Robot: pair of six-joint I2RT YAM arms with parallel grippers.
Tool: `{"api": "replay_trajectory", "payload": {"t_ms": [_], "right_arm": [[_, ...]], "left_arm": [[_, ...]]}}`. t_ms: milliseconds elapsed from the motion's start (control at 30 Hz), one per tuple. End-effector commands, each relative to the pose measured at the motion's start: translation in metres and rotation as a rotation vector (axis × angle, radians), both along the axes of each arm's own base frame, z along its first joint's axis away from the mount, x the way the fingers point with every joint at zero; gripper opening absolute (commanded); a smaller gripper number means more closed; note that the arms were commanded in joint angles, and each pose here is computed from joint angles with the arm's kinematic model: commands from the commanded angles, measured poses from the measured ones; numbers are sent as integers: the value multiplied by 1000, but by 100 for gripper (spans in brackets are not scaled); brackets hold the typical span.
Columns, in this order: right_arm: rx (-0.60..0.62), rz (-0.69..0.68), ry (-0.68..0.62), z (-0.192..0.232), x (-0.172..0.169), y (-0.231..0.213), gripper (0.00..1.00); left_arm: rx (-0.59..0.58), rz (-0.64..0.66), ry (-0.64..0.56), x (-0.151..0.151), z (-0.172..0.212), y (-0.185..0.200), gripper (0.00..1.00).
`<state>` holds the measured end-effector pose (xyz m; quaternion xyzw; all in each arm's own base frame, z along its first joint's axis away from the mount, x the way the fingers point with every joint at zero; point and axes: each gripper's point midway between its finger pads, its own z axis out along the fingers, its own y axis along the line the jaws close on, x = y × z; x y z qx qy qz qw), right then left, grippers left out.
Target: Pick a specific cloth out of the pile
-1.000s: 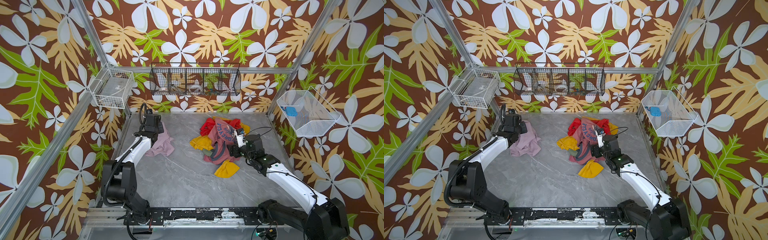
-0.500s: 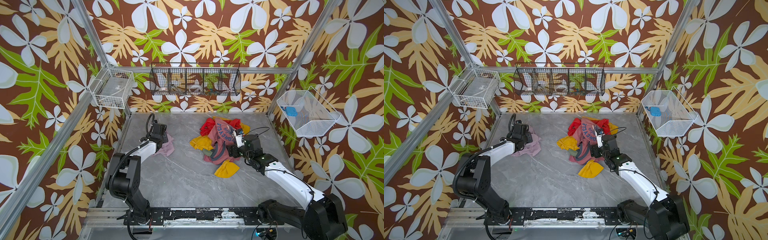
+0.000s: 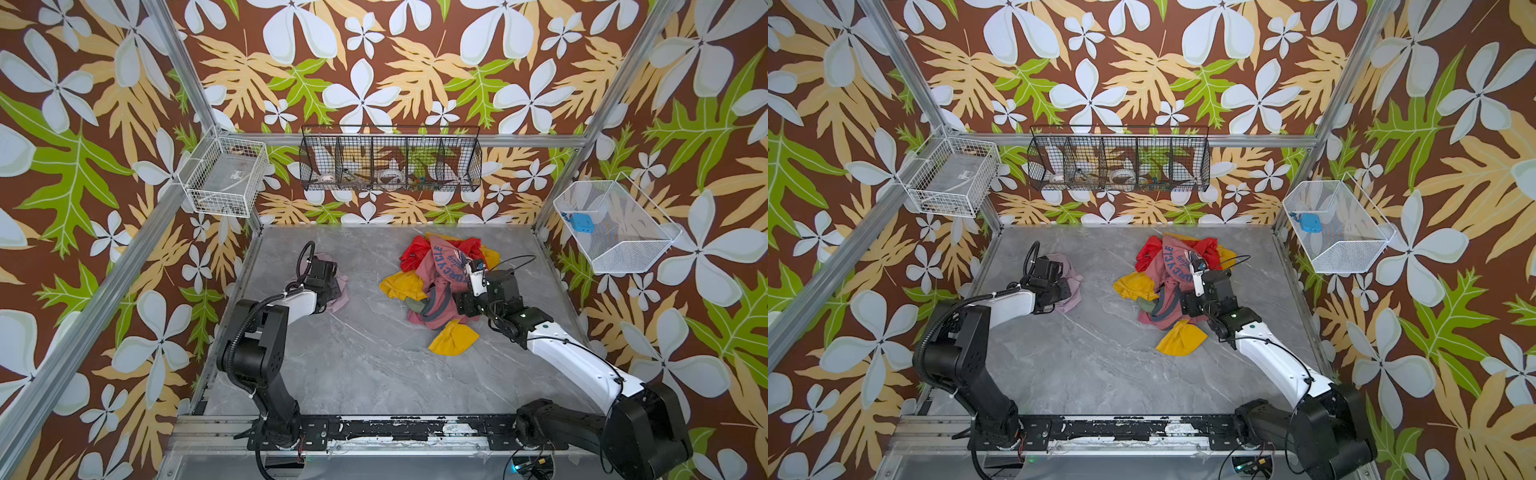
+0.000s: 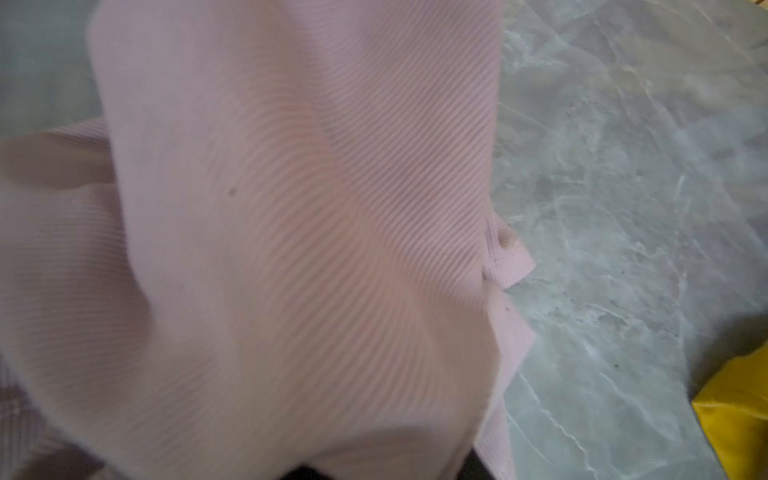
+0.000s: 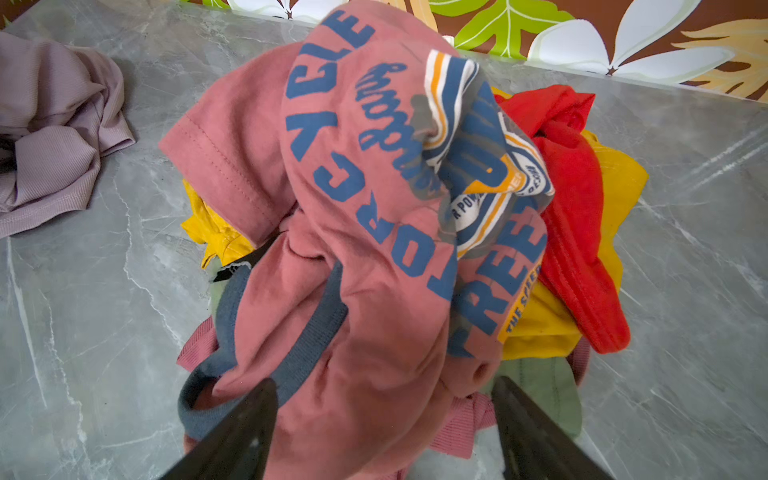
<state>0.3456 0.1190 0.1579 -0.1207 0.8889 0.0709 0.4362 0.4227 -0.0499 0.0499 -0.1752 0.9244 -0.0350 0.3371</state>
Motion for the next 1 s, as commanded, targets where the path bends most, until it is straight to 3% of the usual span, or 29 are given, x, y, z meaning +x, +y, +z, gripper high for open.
{"api": "replay_trajectory", "payload": {"t_ms": [0,233,500,733,833,967], "right_arm": [[-15,-9,-17,3,2,-3,81],[-21,-11,-34,9,3,-4,81],[-10,0,-33,8,6,0,81],[11,13,-29,9,9,5,81],[5,13,-30,10,7,4,81],[-19,3,-40,12,3,-2,81]], "left_arm": [[-15,27,45,-16,0,3,50],[26,62,-28,-33,40,15,69],[102,88,-132,-52,84,33,68],[195,-16,-104,-24,91,27,67],[191,-77,-35,-4,72,18,63],[151,-118,132,10,23,13,44]]}}
